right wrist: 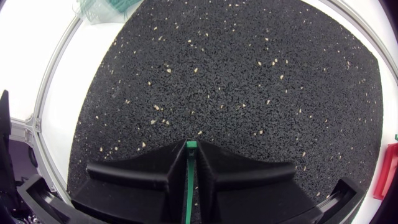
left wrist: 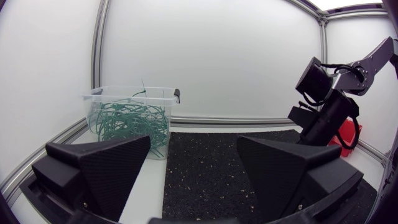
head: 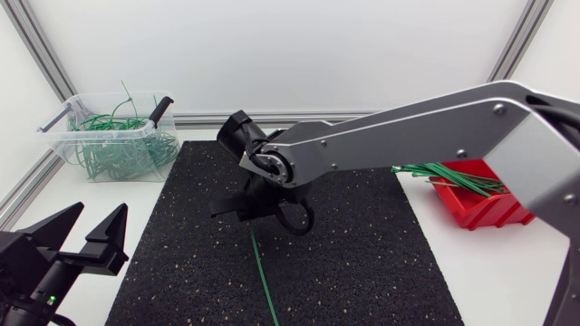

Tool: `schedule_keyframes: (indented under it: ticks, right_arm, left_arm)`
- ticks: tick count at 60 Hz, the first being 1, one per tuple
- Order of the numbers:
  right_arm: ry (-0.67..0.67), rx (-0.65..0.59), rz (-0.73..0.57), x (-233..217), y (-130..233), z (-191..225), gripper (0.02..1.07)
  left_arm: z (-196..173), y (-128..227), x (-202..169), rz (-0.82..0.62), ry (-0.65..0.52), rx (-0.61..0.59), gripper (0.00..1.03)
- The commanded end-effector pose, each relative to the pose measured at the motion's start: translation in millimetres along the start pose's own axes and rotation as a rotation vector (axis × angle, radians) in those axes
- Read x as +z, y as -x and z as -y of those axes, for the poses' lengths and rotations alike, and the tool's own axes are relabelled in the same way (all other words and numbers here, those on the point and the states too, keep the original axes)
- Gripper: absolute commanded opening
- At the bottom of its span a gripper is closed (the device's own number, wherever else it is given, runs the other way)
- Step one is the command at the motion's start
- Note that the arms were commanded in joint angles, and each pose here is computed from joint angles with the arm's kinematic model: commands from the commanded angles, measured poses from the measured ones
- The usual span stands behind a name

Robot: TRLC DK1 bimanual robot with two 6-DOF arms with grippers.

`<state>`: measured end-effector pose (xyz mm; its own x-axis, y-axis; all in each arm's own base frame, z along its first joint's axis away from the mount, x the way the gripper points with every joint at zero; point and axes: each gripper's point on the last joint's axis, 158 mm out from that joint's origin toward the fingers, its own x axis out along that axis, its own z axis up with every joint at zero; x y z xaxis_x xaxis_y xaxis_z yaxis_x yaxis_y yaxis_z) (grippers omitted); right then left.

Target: Take a green cable tie from the red box, thread the tail through the head to close it, then place it in the transparent bin on the left.

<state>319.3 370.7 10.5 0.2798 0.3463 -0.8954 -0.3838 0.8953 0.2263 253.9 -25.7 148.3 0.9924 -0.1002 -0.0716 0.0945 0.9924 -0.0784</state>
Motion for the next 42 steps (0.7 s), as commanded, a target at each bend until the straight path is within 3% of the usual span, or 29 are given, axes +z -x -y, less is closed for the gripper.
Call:
schedule_keyframes:
  ticks: [1,15,23,42]
  right_arm:
    - [0.030,-0.001,-0.017,-3.2,-15.7,-4.3,0.08]
    - [0.061,-0.006,-0.028,-4.6,-26.6,-6.6,0.08]
    - [0.086,-0.003,-0.028,-4.8,-27.5,-10.6,0.16]
    - [0.116,-0.023,-0.052,-13.4,-29.9,-8.5,0.22]
  left_arm:
    - [0.0,-2.2,-30.8,-0.089,0.005,-0.003,0.97]
    - [-0.1,-2.3,-31.6,-0.092,0.005,-0.003,0.97]
    - [-0.5,-2.3,-31.5,-0.092,0.005,-0.001,0.97]
    - [-0.2,-2.5,-33.0,-0.098,0.003,-0.002,0.97]
